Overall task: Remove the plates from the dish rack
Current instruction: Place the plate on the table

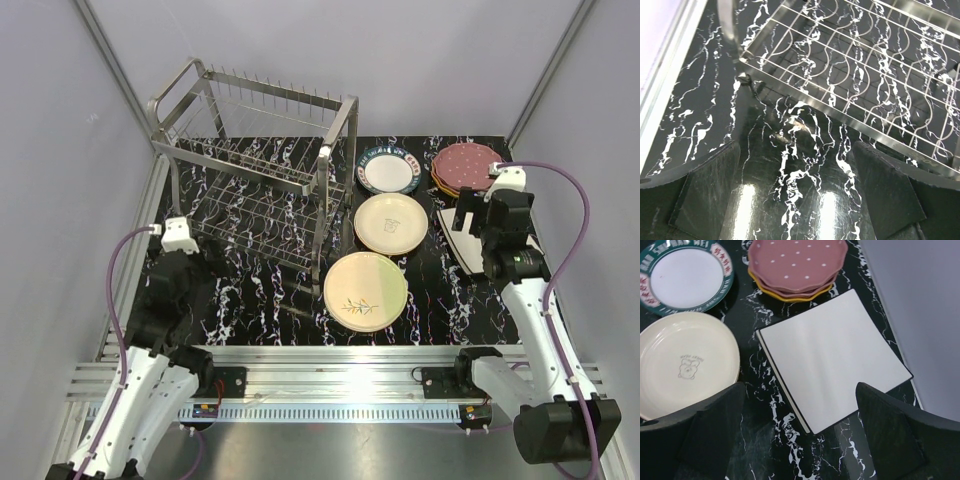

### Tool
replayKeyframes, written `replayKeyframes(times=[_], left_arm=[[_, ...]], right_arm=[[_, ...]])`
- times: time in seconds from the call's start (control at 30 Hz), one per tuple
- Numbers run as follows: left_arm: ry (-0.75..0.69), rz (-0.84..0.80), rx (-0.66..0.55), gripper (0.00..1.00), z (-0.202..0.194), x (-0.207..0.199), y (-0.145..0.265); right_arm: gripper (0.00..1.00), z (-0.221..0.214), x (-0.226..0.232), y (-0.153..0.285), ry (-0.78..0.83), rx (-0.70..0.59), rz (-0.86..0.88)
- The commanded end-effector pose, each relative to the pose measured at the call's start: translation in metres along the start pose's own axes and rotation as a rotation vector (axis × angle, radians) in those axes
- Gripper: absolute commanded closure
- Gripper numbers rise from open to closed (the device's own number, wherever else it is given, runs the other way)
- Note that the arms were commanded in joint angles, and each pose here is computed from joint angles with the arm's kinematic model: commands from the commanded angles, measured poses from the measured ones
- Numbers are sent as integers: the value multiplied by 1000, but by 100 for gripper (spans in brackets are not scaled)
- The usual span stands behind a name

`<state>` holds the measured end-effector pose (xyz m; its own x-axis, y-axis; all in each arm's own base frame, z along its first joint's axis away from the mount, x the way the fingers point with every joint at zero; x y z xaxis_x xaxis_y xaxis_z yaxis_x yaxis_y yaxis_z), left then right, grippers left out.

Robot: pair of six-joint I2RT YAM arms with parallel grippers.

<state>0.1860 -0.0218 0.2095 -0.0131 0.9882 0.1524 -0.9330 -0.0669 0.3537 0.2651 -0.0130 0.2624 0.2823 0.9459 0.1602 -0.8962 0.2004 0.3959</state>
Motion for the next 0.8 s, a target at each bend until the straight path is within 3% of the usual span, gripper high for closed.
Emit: replayKeyframes(times=[0.0, 0.77], left_arm=[[46, 80, -79, 1, 20, 12, 6], [55, 102, -138, 1, 23, 17, 15]], right_arm=[[0, 22, -10, -3, -128, -134, -146], [0, 14, -19, -6, -107, -173, -189]])
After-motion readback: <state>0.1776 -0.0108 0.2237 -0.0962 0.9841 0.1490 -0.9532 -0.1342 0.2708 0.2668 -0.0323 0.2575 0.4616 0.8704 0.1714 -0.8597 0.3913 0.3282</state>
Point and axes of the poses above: each gripper's point midway between its finger pads, its own y axis back along the fingers, its own x axis along the line the jaws close on, z = x × y, the point moved 6 cm from there along y, back along the fingers, and after that the axes turned 15 degrees about -y, right-handed, at the moved point
